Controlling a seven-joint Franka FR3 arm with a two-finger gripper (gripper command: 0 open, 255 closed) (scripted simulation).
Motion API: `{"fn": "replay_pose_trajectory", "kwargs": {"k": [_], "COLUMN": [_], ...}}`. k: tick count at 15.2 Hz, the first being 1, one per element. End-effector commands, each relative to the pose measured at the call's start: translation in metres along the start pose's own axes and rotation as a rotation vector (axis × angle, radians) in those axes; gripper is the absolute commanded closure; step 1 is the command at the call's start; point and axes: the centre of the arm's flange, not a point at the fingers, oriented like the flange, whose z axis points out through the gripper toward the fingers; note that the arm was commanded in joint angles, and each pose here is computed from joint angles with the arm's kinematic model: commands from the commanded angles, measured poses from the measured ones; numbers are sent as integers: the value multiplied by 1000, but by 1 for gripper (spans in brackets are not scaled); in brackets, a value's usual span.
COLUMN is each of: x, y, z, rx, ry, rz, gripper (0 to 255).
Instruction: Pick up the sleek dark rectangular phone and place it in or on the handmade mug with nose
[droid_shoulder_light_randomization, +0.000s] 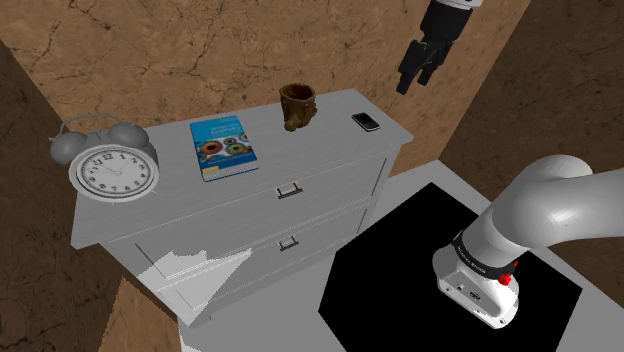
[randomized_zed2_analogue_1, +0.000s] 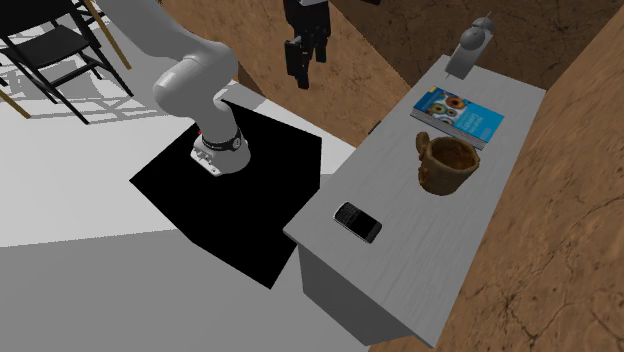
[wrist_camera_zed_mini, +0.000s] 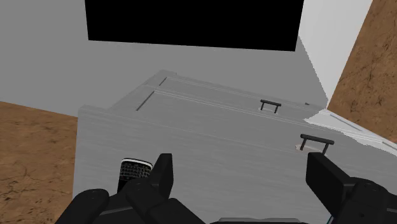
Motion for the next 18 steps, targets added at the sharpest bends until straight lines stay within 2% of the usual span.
{"fn": "replay_pose_trajectory", "kwargs": {"k": [1,18], "x": [0,136], "y": [0,117], "z": [0,144], "rx": [0,-3], "ry": [0,-61], "rz": [0,79], "gripper": [0,0]}}
